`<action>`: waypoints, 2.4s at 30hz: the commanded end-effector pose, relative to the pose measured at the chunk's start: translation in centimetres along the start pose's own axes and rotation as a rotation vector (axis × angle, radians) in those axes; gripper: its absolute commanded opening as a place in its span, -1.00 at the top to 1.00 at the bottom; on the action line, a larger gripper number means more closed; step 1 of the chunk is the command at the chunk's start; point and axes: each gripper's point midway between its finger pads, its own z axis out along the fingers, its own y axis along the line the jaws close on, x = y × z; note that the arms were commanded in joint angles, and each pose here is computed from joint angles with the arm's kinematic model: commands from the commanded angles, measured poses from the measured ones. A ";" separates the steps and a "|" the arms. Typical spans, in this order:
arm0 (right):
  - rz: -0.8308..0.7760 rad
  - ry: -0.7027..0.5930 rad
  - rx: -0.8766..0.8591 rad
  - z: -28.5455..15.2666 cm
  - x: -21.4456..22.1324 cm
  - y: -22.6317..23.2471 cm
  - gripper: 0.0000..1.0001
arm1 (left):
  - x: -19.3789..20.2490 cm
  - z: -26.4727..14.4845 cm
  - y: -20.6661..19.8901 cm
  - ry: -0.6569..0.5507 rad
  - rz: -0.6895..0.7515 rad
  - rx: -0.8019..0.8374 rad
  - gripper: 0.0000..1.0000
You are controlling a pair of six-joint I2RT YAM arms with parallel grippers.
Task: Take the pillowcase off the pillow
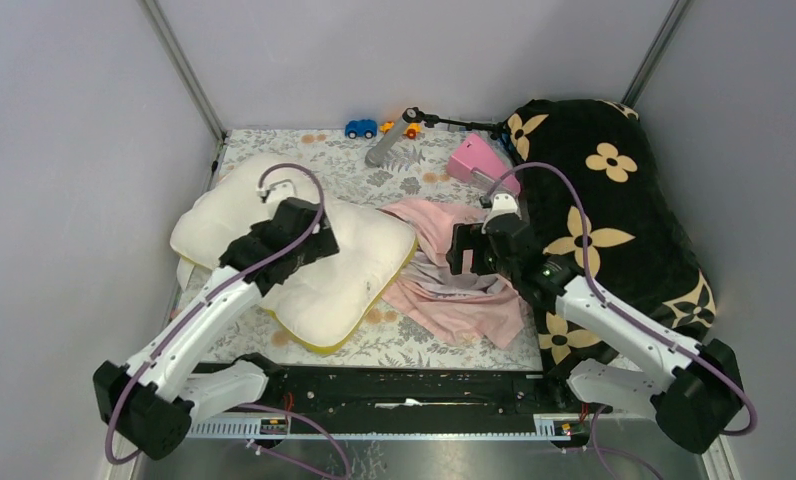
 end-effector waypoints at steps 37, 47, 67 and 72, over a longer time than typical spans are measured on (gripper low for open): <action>0.205 0.042 0.311 5.5 0.3 -5.8 1.00 | 5.3 9.0 0.6 0.014 -0.259 -0.038 1.00; 0.235 -0.386 0.243 -2.2 -19.0 -2.1 1.00 | -4.8 7.9 -4.1 -0.161 -0.345 0.043 1.00; 0.169 -0.525 -0.187 -4.0 -39.4 8.9 -0.16 | -27.3 5.9 -20.1 -0.330 -0.368 0.414 0.14; 0.068 -0.371 -0.056 -1.1 -34.7 6.1 -0.99 | -25.7 6.4 -17.2 -0.333 -0.313 0.339 -0.98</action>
